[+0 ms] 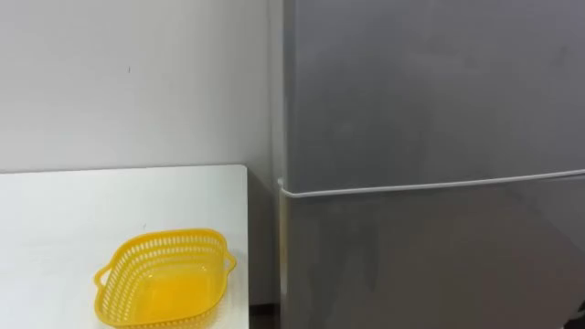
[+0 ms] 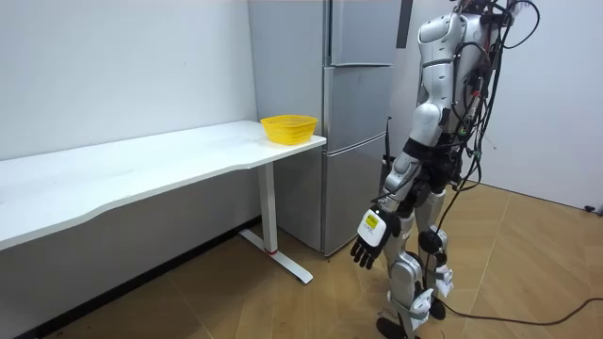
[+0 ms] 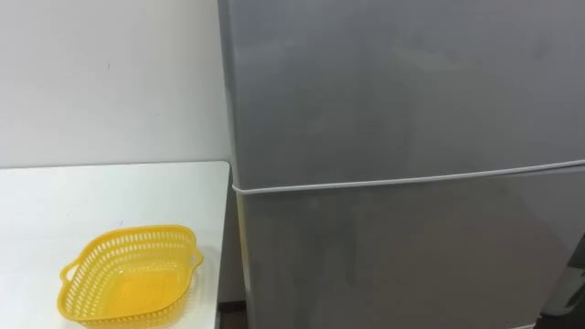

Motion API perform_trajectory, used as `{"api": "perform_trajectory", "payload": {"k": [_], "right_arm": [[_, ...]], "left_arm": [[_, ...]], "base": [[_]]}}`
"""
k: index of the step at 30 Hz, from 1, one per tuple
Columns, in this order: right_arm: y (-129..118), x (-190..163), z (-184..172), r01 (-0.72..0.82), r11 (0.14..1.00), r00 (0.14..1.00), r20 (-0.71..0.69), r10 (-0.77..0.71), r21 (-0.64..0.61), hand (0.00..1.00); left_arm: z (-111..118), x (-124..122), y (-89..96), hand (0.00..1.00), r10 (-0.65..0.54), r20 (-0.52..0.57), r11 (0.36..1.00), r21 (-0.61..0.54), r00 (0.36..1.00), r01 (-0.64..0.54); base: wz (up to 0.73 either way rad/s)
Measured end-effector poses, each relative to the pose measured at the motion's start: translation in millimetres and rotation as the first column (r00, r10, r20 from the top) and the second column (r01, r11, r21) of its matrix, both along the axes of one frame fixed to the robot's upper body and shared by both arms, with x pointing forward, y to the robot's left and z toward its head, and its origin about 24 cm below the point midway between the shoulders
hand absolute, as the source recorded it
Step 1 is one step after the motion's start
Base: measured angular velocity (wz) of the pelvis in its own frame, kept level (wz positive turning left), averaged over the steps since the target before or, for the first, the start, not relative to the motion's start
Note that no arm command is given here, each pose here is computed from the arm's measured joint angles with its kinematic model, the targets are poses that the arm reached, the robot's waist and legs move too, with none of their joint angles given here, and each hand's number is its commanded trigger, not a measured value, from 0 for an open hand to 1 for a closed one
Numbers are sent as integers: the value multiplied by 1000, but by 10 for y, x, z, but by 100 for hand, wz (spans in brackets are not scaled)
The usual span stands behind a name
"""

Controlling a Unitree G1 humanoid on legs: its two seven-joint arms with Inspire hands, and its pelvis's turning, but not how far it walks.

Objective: Retrieve from the upper fridge

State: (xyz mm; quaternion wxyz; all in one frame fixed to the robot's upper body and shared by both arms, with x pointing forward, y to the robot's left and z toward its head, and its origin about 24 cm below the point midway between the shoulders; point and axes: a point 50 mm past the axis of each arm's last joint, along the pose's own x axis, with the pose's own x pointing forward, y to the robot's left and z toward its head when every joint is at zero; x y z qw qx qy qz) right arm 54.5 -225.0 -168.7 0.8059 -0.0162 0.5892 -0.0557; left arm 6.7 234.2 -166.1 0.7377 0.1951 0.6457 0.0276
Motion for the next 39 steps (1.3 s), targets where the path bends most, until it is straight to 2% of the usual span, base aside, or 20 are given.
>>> {"api": "perform_trajectory", "payload": {"k": [15, 19, 24, 27, 32, 36, 39], "right_arm": [[-1, 15, 3, -6, 1000, 1000, 5, 6, -6, 0], [-3, 15, 3, -9, 1000, 1000, 3, 9, -12, 0], [-6, 21, 3, -28, 999, 1000, 0, 28, -27, 0], [-10, -6, -1, -26, 999, 1000, -11, 26, -30, 0], [-26, -42, -1, -10, 999, 1000, -14, 9, -42, 0], [-47, -55, 4, -14, 999, 1000, -13, 14, -52, 0], [-60, -44, 10, -14, 998, 1000, -8, 13, -62, 0]], "left_arm": [[0, 6, -4, 0, 6, 3, 1000, -2, 1000, -6], [4, 27, 14, 0, 40, 17, 999, 1, 999, -40], [10, 20, 38, 0, 176, 55, 984, 0, 983, -176], [23, 48, 75, 0, 265, 102, 963, 10, 959, -268], [58, 113, 179, 0, 461, 200, 879, 34, 865, -476], [105, 211, 269, 0, 533, 287, 817, 69, 796, -573], [217, 372, 395, 0, 529, 420, 779, 104, 737, -618]], "base": [[0], [-1], [-3], [0], [0], [0], [0]]}}
